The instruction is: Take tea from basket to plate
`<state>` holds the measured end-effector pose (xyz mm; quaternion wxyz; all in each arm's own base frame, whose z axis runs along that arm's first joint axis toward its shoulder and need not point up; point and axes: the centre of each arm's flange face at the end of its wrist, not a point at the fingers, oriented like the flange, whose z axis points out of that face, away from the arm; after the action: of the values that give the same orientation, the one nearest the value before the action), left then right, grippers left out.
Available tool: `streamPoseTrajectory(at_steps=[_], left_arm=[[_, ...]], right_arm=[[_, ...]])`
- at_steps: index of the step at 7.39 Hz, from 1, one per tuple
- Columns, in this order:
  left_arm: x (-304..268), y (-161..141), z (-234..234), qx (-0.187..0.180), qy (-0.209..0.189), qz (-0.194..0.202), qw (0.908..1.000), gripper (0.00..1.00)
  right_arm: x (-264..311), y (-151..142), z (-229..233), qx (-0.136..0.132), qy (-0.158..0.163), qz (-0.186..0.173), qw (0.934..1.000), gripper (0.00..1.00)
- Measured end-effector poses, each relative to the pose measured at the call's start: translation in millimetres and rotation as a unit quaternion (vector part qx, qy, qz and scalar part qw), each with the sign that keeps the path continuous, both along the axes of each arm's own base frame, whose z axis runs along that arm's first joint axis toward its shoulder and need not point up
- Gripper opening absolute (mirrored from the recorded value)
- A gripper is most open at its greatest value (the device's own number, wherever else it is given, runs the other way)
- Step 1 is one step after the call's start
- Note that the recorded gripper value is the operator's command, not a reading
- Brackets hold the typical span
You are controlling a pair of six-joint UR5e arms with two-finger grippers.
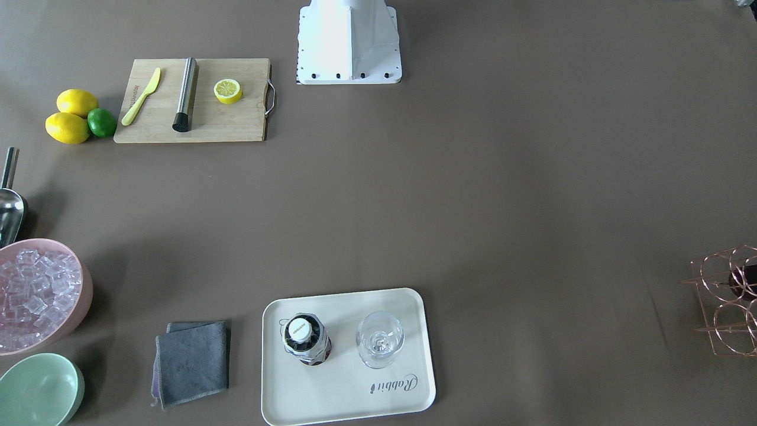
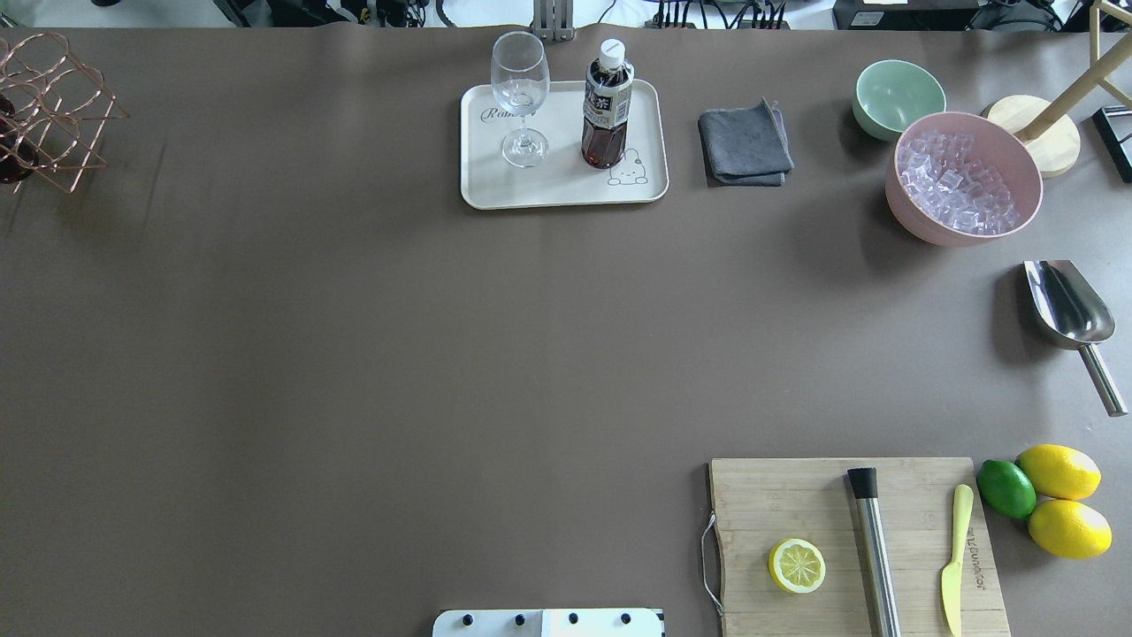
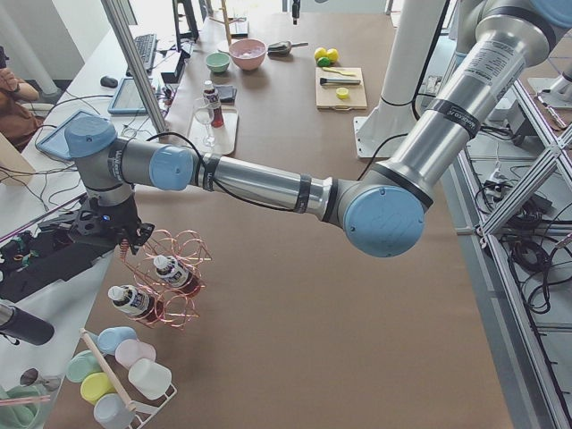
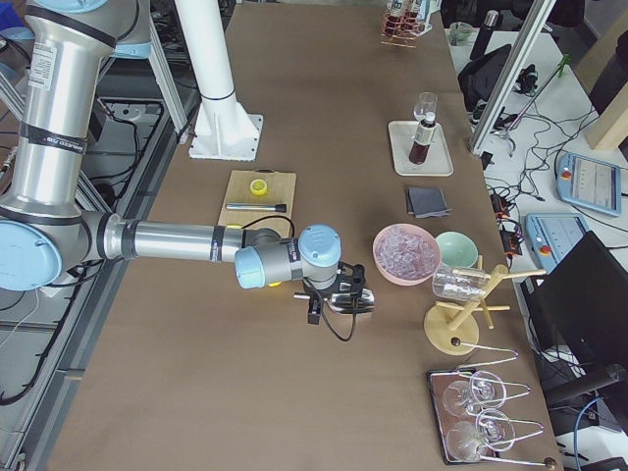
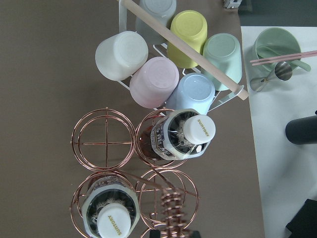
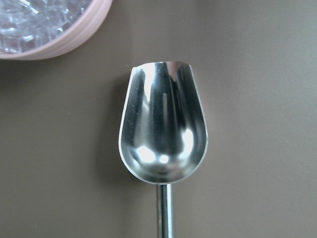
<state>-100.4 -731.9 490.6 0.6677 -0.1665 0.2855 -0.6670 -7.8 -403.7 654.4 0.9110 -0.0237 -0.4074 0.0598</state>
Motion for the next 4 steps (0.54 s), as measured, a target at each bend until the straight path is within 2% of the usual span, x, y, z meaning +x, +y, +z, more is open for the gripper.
streamPoseTrajectory(at_steps=[2, 4], left_arm=[[9, -5, -7, 0.0, 0.0, 0.001, 1.0, 0.0], [22, -11, -9, -0.003, 0.001, 0.006, 1.0, 0.0]], right_arm=[[6, -7, 11, -0.023, 0.032, 0.009, 0.9992, 0.99], [3, -45, 4, -0.06, 0.051, 0.013, 0.9968, 0.99]])
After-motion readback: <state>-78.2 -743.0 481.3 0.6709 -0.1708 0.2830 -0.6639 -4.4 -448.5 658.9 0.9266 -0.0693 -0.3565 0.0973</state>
